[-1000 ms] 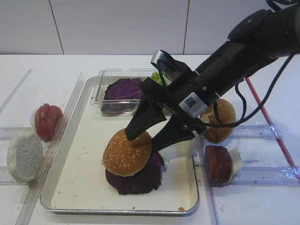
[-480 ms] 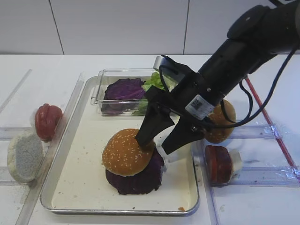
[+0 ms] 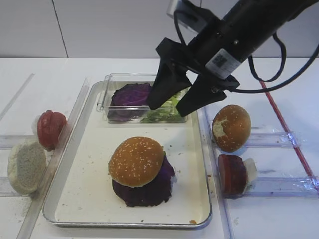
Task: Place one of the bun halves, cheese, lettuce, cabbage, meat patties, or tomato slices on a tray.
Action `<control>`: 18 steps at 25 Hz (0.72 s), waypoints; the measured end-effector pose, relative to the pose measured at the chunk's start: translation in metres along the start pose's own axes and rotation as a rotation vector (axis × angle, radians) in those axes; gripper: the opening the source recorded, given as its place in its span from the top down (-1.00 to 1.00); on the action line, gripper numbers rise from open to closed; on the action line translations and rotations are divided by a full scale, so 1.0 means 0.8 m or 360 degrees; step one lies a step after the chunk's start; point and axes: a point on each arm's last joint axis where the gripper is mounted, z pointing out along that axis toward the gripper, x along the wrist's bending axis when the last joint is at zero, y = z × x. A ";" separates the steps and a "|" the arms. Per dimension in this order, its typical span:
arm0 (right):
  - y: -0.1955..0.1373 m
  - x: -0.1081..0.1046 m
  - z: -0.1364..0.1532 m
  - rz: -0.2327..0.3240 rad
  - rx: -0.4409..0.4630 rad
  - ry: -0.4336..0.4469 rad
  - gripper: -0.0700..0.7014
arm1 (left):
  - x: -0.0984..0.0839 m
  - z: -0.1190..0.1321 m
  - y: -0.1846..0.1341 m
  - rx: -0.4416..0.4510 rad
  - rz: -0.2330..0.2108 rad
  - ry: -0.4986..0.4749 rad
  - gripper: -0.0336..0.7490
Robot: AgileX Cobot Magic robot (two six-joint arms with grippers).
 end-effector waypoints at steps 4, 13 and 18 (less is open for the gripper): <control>-0.008 0.011 -0.017 -0.0038 -0.0019 -0.0071 -0.51 | 0.000 0.000 0.000 0.0000 0.0000 0.0000 -0.21; -0.028 0.037 -0.055 -0.0143 -0.0103 -0.0206 -0.51 | 0.000 0.000 0.000 0.0000 0.0000 0.0000 -0.21; -0.043 0.053 -0.079 -0.0184 -0.0170 -0.0293 -0.51 | 0.000 0.000 0.000 0.0000 0.0000 0.0000 -0.21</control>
